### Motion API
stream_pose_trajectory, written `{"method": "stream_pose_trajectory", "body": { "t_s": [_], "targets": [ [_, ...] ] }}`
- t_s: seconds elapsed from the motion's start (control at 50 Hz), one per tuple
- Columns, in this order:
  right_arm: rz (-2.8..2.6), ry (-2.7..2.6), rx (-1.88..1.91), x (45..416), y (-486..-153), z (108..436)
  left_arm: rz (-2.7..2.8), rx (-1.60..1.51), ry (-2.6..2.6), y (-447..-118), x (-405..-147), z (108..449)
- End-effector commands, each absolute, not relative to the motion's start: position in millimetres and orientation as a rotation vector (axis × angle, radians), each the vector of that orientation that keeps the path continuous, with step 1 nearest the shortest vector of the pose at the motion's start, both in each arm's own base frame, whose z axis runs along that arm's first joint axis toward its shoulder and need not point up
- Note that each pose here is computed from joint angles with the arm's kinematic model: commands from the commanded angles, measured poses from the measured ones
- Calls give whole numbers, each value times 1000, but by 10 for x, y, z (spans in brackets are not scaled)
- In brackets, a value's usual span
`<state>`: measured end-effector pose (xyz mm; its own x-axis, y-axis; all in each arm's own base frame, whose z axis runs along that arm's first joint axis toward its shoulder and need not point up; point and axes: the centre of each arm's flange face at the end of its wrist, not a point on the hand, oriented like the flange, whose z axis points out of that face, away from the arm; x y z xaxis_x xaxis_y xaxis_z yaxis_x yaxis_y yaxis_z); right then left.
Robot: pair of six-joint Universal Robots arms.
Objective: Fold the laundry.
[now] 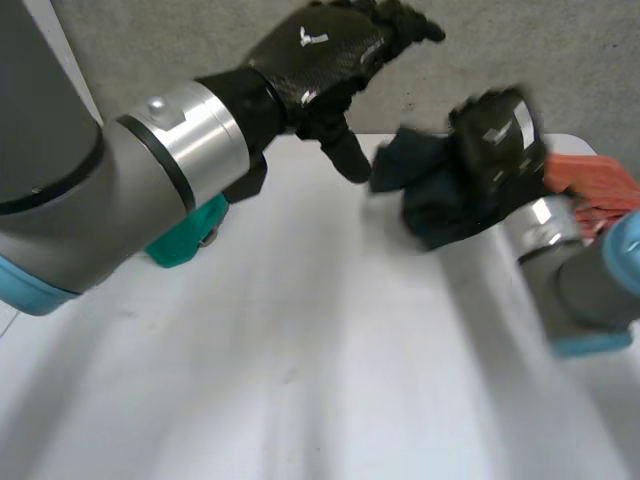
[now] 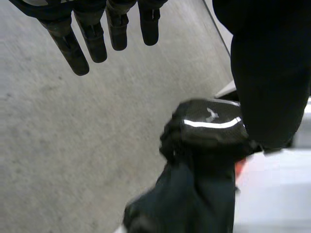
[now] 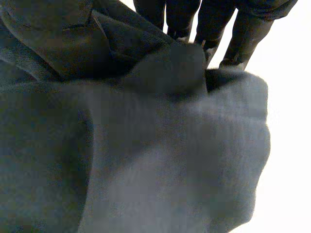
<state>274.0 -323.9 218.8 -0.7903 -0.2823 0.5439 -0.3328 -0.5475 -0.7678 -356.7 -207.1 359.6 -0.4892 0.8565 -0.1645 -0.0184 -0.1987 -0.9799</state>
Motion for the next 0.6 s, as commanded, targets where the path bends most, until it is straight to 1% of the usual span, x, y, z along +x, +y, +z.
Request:
{"method": "stream_pose_trajectory", "body": {
  "t_s": [0.02,0.04,0.08,0.1,0.16,0.18,0.22,0.24,0.28,0.32,0.38,0.4,0.48,0.56,0.6],
  "targets": [
    [2638,-1291,648,1989,-4104,2922,1789,-991,-1387,-2071,-3546,3689],
    [2637,-1308,602,1834,-4283,2889,1784,-992,-1393,-2076,-3549,3672],
    [2636,-1337,565,1685,-4461,2809,1773,-996,-1401,-2069,-3558,3637],
    [2635,-1353,527,1539,-4619,2746,1771,-996,-1403,-2065,-3560,3633],
    [2627,-1359,511,1327,-4836,2647,1754,-1001,-1416,-2067,-3577,3575],
    [2619,-1381,521,1165,-4994,2502,1751,-1002,-1419,-2072,-3582,3560],
    [2599,-1417,557,1010,-5158,2262,1738,-1005,-1428,-2078,-3600,3515],
    [2583,-1447,608,891,-5296,2026,1734,-1006,-1433,-2089,-3608,3493],
    [2575,-1487,660,851,-5394,1779,1727,-1007,-1440,-2101,-3617,3464],
    [2553,-1544,687,778,-5499,1458,1712,-1011,-1453,-2111,-3638,3406],
    [2516,-1601,664,621,-5565,1184,1692,-1016,-1467,-2109,-3664,3343],
    [2497,-1625,664,515,-5581,1065,1688,-1018,-1468,-2108,-3671,3331],
    [2469,-1688,702,396,-5534,878,1686,-1015,-1482,-2101,-3681,3306],
    [2470,-1741,825,397,-5425,756,1694,-1009,-1488,-2095,-3673,3318],
    [2472,-1726,856,371,-5412,794,1693,-1011,-1481,-2070,-3682,3330]
  ]
}}
